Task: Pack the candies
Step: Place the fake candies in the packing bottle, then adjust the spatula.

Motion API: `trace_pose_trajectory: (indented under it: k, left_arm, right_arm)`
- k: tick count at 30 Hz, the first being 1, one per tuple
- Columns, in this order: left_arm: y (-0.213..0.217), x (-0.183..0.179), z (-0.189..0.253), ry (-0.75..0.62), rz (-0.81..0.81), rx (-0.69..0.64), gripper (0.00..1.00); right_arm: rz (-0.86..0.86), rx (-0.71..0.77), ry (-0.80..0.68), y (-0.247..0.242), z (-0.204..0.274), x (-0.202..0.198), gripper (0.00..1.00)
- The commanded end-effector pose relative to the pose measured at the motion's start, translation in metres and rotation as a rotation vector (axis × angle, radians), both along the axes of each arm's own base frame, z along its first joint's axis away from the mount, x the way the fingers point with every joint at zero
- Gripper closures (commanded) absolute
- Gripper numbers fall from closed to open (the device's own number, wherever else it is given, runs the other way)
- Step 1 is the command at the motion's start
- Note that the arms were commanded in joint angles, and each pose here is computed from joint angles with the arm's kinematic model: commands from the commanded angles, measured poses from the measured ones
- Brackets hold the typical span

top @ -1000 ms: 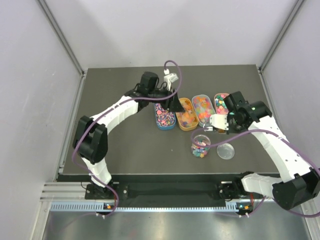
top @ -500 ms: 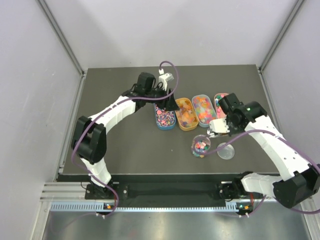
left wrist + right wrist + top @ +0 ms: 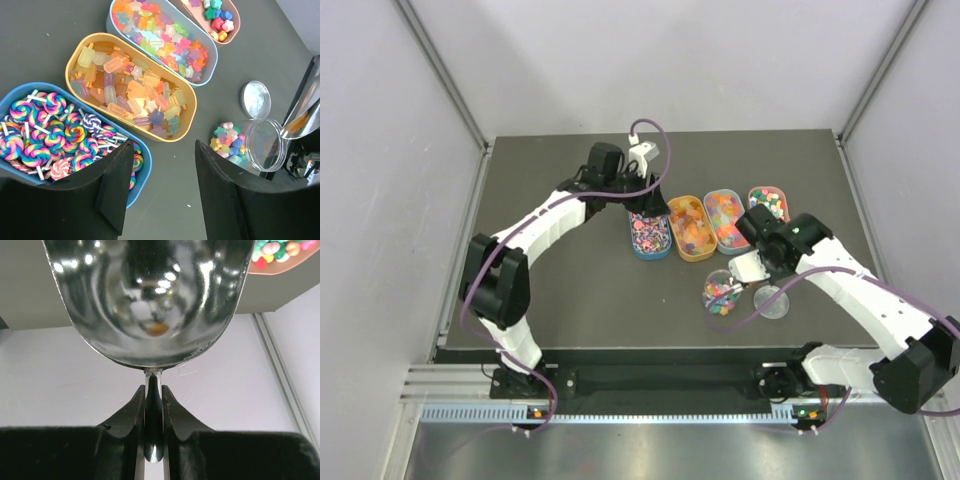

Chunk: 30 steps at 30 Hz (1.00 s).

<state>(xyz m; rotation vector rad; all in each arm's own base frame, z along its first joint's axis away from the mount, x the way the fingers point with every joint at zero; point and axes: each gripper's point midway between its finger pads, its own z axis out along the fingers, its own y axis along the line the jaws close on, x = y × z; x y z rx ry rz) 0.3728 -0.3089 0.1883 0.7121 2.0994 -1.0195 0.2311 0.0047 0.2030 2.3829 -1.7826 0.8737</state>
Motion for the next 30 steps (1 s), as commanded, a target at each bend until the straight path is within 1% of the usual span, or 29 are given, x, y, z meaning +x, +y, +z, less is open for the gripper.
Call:
trace_pose_trajectory:
  k: [1,12,16,18,19,21,22,23,24,25,26,28,30]
  left_arm:
    - [0.004,0.005,0.035,-0.108,0.005,-0.022,0.43]
    - [0.008,0.009,0.037,-0.119,0.020,-0.019,0.42]
    - [0.009,0.010,0.041,-0.124,0.022,-0.021,0.42]
    - [0.010,0.012,0.046,-0.124,0.029,-0.029,0.42]
    - [0.009,0.014,0.052,-0.135,0.033,-0.041,0.42]
    - [0.004,0.013,0.062,-0.113,0.034,-0.085,0.42]
    - [0.000,0.011,0.070,-0.083,0.032,-0.122,0.45]
    - [-0.003,0.008,0.074,-0.063,0.020,-0.147,0.46]
    - [-0.007,0.001,0.080,-0.038,-0.013,-0.183,0.47]
    - [-0.010,-0.002,0.084,-0.007,-0.006,-0.219,0.48]
    - [-0.012,-0.005,0.087,0.003,-0.012,-0.237,0.48]
    - [-0.012,-0.008,0.093,0.000,-0.012,-0.261,0.46]
    - [-0.011,-0.005,0.092,-0.008,-0.003,-0.255,0.44]
  right_arm:
    - [0.004,-0.122,0.069,-0.017,0.002,-0.018,1.00]
    - [0.008,-0.151,0.027,-0.009,0.010,-0.005,1.00]
    - [0.003,-0.138,0.011,-0.007,0.018,-0.003,1.00]
    - [-0.006,-0.066,-0.054,0.003,0.036,0.008,1.00]
    - [-0.023,0.002,-0.056,0.012,0.038,0.009,1.00]
    - [-0.072,0.093,-0.092,0.028,0.055,0.020,1.00]
    - [-0.124,0.174,-0.113,0.042,0.060,0.029,1.00]
    - [-0.151,0.214,-0.120,0.049,0.062,0.032,1.00]
    - [-0.177,0.250,-0.124,0.055,0.063,0.035,1.00]
    - [-0.242,0.301,-0.106,0.068,0.054,0.040,1.00]
    - [-0.268,0.362,-0.134,0.078,0.063,0.047,1.00]
    - [-0.315,0.424,-0.100,0.095,0.056,0.051,1.00]
    - [-0.332,0.445,-0.096,0.104,0.054,0.057,1.00]
